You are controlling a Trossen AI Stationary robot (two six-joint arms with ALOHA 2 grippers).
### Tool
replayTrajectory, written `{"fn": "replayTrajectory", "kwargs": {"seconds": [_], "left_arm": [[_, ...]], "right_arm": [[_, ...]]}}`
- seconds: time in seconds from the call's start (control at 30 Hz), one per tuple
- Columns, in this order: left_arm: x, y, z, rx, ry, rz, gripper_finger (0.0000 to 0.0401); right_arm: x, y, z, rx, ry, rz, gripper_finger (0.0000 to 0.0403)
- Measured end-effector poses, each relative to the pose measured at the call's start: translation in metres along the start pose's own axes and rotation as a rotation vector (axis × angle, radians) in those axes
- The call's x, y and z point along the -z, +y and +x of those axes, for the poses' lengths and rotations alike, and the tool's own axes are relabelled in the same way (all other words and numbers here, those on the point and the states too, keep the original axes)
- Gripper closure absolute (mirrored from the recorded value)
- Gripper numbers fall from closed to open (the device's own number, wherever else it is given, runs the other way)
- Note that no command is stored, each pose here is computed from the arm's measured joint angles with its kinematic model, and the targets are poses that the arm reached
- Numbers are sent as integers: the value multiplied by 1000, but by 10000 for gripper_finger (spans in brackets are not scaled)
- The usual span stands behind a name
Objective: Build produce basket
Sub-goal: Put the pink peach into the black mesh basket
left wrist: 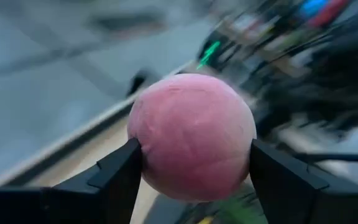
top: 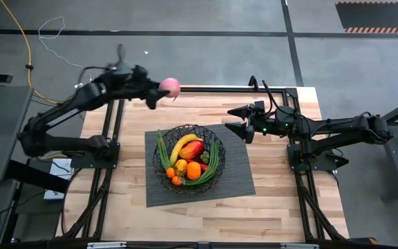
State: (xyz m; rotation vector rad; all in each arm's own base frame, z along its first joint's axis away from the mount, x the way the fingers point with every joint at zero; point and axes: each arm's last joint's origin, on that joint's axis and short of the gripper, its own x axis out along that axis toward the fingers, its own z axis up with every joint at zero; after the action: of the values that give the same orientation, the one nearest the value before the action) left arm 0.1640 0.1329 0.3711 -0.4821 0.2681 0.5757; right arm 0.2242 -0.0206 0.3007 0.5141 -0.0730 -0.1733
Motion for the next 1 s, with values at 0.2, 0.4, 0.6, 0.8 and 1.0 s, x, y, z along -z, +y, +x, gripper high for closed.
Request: {"fn": "replayTrajectory", "kwargs": {"seconds": [0.2, 0.4, 0.6, 0.8, 1.0], "left_arm": [[3, -33, -40, 238, -206, 79, 148], [51, -37, -35, 378, -283, 51, 148], [90, -37, -20, 484, -299, -10, 148], [100, -41, -16, 509, -272, 30, 148], [99, -41, -16, 512, -276, 30, 146]], "right_arm": [[0, 0, 0, 0, 0, -70, 13], [0, 0, 0, -5, 2, -116, 13], [0, 0, 0, -5, 3, -132, 13], [0, 0, 0, -6, 3, -132, 13], [0, 0, 0, -6, 3, -132, 13]]}}
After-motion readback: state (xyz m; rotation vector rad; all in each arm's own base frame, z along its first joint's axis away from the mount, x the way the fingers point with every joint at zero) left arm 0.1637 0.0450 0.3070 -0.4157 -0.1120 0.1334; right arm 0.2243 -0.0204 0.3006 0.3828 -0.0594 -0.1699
